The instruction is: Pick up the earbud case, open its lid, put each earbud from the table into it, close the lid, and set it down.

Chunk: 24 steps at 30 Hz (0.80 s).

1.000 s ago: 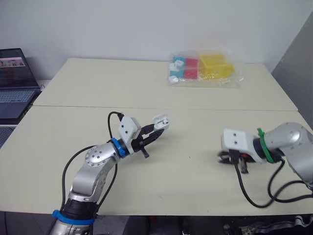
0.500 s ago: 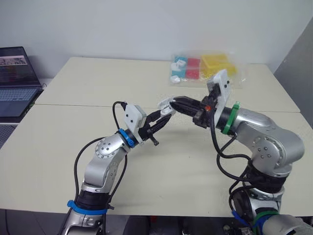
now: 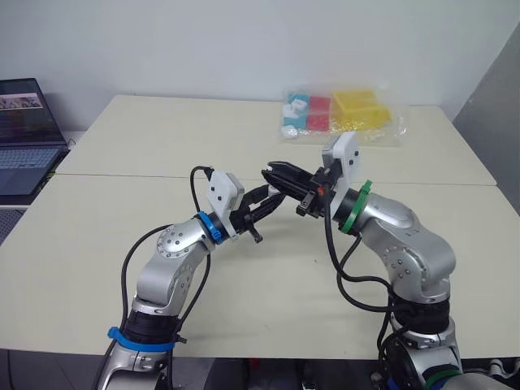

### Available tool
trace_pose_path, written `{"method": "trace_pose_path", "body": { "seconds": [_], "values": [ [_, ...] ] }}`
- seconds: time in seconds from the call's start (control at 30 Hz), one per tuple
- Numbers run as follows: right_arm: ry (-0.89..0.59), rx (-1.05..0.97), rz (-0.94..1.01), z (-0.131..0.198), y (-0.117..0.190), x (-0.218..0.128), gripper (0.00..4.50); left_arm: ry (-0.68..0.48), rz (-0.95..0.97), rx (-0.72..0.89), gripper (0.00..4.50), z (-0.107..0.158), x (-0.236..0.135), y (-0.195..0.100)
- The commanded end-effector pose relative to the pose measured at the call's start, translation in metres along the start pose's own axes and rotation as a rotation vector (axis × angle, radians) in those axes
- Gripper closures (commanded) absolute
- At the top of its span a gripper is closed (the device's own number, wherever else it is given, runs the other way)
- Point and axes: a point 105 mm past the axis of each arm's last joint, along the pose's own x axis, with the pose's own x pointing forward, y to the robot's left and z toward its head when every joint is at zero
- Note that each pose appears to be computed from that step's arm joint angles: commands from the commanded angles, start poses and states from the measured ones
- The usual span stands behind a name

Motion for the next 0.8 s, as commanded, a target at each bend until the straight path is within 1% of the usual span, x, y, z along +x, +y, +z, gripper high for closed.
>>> {"method": "trace_pose_path", "body": {
  "seconds": [0.03, 0.4, 0.53, 0.8],
  "values": [
    [-0.04, -0.039, -0.009, 0.003, 0.0, 0.0, 4.12, -0.047, -0.019, 0.028, 3.74, 0.018, 0.0, -0.001],
    [-0.018, -0.03, -0.037, -0.011, -0.009, -0.003, 4.12, -0.046, -0.014, 0.019, 3.74, 0.019, -0.001, 0.002],
    [-0.01, -0.062, -0.065, -0.015, -0.014, -0.003, 4.12, -0.047, -0.012, 0.02, 3.74, 0.019, -0.001, 0.002],
    [-0.003, -0.05, -0.044, -0.019, -0.011, -0.003, 4.12, -0.047, -0.012, 0.018, 3.74, 0.02, -0.001, 0.002]
  ]
}}
